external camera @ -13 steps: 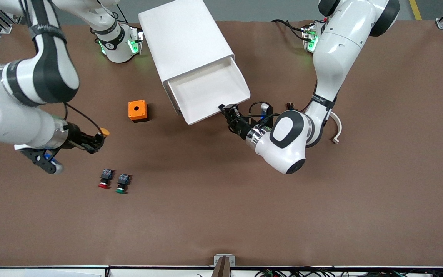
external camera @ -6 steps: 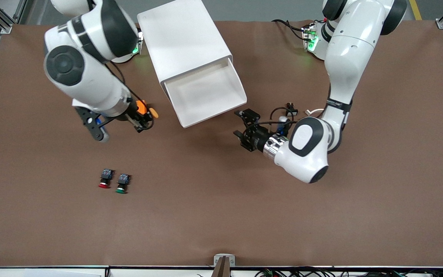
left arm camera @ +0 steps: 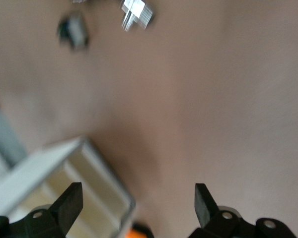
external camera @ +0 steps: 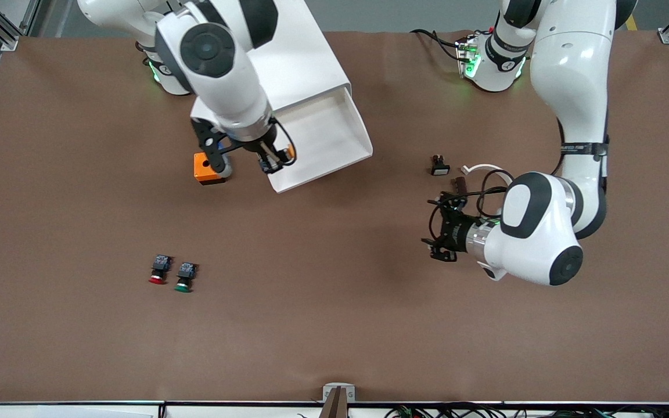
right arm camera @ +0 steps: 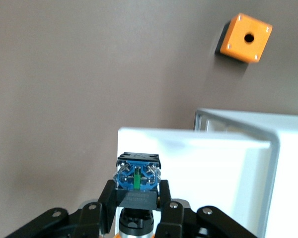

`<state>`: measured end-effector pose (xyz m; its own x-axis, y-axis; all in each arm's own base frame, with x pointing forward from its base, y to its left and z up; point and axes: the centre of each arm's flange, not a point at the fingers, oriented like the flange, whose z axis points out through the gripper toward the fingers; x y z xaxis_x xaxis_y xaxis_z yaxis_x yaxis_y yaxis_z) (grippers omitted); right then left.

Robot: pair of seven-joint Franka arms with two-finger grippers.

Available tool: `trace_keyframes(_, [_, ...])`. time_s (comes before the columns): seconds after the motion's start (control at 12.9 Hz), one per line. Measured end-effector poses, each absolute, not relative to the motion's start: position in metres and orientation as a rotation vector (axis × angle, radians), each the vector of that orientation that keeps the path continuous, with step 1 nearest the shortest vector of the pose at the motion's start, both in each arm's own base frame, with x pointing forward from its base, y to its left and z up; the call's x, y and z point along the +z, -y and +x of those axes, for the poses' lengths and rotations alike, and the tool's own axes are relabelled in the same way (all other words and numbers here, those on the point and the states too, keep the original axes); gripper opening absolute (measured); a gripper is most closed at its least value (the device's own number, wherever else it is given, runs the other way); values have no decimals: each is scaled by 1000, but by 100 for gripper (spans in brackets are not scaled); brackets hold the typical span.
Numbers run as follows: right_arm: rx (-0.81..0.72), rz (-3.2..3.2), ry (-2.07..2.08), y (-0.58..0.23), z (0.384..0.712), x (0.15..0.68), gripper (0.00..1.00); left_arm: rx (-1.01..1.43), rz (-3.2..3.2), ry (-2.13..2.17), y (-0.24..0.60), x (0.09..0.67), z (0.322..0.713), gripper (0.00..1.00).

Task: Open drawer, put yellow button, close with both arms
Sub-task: 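Carry the button over the drawer with the right gripper while the left gripper withdraws, then lower the yellow button into the drawer and open the right gripper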

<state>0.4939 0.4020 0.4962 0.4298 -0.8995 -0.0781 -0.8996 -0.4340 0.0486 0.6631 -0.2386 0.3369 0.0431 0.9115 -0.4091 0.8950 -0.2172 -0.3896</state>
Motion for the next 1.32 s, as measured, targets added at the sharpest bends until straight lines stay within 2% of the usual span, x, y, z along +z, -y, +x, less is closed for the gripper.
trace_keyframes(0.16, [86,-2643,-1716,-422,482,480,38,798,-2464,1738,223,343,667,100])
trace_keyframes(0.47, [-22,-2630,-1779,-445,481,439,38,594,-2782,1190,196,349,673,100])
trace_keyframes(0.86, [-36,-2608,-1808,-446,488,430,41,410,-3040,782,205,361,686,100])
trace_keyframes(0.93, [-38,-2596,-1815,-443,493,435,48,396,-3057,745,216,362,684,100])
trace_keyframes(1.24, [-25,-2604,-1795,-416,519,477,93,372,-3092,600,281,357,662,100])
trace_keyframes(1.32, [-13,-2612,-1776,-402,529,493,100,359,-3101,565,304,354,653,100])
